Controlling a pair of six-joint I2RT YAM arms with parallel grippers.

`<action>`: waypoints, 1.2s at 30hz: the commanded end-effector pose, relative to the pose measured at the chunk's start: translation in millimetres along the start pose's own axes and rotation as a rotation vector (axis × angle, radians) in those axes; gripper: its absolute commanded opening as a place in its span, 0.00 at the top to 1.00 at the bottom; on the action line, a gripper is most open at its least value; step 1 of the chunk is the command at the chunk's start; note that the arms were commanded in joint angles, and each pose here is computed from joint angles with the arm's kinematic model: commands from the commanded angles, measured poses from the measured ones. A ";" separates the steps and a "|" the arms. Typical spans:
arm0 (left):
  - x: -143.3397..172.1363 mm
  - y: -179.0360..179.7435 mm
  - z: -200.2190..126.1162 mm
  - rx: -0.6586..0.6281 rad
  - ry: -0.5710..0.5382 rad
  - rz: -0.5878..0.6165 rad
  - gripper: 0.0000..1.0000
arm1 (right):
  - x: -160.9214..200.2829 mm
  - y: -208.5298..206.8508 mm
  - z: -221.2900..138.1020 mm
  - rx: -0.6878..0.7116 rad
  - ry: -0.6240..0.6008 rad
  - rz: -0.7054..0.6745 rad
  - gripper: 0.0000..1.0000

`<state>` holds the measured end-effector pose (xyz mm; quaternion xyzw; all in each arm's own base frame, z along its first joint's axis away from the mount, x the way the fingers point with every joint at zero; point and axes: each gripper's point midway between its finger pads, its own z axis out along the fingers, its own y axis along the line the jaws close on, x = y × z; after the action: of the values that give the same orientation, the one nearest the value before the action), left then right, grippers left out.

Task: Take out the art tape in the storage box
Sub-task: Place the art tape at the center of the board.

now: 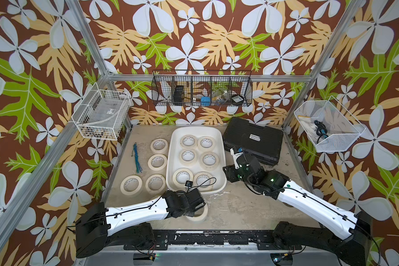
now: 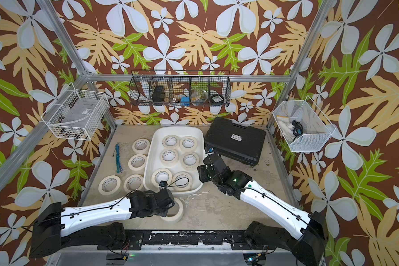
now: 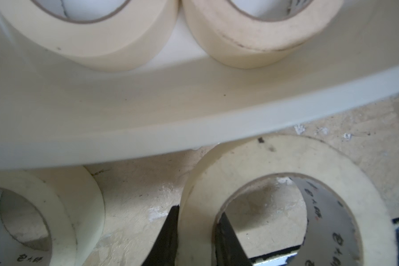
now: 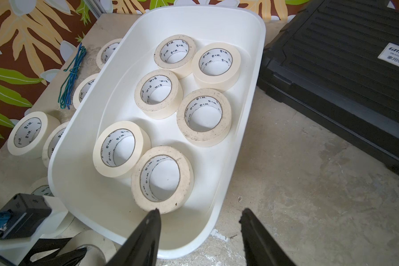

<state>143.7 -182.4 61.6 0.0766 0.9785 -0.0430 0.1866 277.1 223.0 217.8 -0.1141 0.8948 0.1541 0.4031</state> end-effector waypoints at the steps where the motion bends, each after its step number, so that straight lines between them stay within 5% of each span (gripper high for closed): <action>1: -1.5 12.5 2.2 -0.050 -0.035 -0.114 1.00 | -1.2 1.6 3.6 -0.011 -0.008 -0.001 0.41; 24: 9.2 60.3 13.0 -0.244 -0.101 -0.292 1.00 | 7.7 3.8 16.3 -0.023 0.025 0.004 0.41; 31: 9.2 60.5 12.9 -0.250 -0.098 -0.288 0.87 | 9.5 4.1 19.1 -0.024 0.032 0.003 0.41; 34: 9.7 60.8 13.8 -0.253 -0.096 -0.280 0.69 | 10.8 3.6 20.2 -0.023 0.035 0.003 0.41; 36: 10.5 61.7 14.2 -0.260 -0.093 -0.274 0.67 | 12.0 2.9 21.2 -0.023 0.036 0.004 0.40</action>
<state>147.7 -125.7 39.8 -0.0881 0.9694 0.0433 0.2251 281.0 231.2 195.3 -0.1207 0.9031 0.1606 0.3797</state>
